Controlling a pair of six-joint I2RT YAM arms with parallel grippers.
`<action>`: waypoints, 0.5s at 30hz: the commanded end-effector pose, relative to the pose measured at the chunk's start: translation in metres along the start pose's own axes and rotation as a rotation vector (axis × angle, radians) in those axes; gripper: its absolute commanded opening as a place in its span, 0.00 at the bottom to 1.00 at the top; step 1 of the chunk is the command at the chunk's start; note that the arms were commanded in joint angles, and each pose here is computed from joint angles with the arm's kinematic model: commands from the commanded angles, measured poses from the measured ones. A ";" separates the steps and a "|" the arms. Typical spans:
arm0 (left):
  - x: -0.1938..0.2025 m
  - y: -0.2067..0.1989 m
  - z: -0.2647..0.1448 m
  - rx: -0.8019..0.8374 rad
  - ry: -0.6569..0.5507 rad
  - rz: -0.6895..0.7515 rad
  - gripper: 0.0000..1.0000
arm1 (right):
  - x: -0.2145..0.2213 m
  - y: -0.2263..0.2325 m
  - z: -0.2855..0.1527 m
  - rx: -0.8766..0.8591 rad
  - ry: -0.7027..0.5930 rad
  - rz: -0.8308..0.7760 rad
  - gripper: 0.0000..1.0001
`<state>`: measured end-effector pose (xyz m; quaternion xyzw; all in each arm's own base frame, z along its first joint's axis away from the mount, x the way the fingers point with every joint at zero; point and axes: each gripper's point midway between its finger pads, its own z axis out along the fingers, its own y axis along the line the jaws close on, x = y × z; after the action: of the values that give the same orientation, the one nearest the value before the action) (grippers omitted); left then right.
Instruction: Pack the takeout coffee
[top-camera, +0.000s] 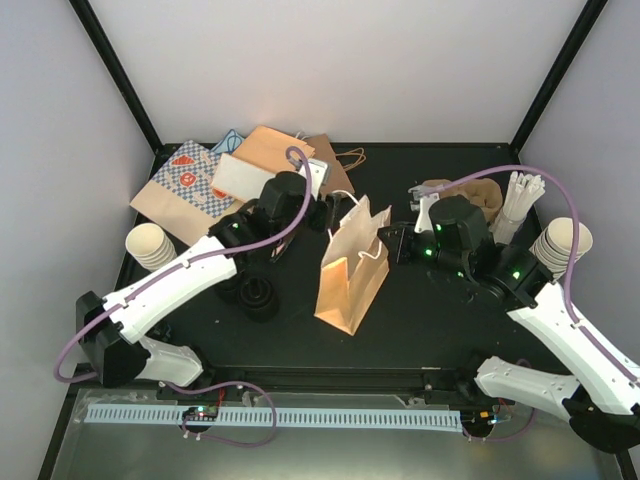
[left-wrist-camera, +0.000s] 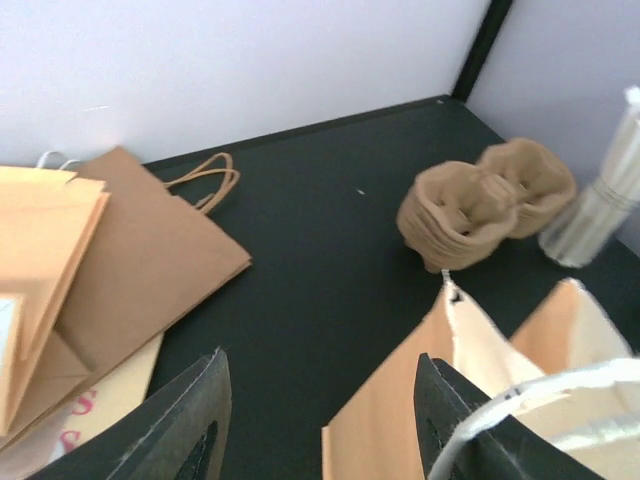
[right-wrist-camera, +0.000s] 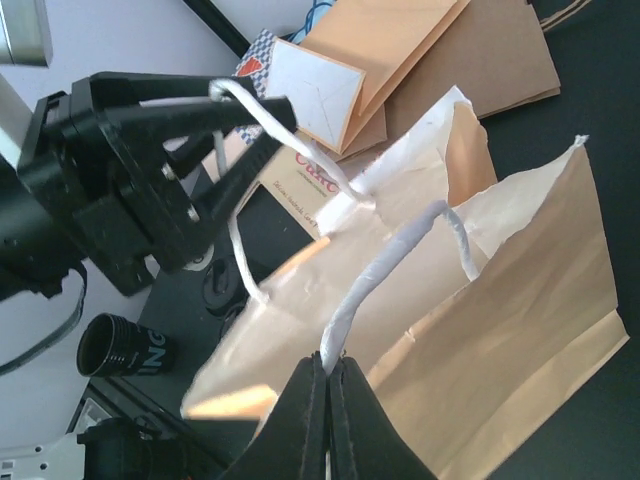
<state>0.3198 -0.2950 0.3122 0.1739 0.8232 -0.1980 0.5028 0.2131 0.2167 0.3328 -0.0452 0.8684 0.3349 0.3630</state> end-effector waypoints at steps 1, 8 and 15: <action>-0.016 0.030 -0.015 -0.077 -0.051 -0.111 0.53 | 0.004 -0.011 -0.005 0.044 -0.002 -0.016 0.01; -0.011 0.046 -0.031 -0.086 -0.067 -0.147 0.52 | 0.015 -0.030 -0.010 0.115 0.011 -0.029 0.01; -0.001 0.068 -0.033 -0.125 -0.054 -0.175 0.52 | 0.040 -0.058 -0.019 0.179 0.044 -0.028 0.02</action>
<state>0.3269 -0.2337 0.3179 0.0843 0.8295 -0.1950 0.5166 0.1993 0.1851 0.3031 -0.0352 0.8897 0.2823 0.3570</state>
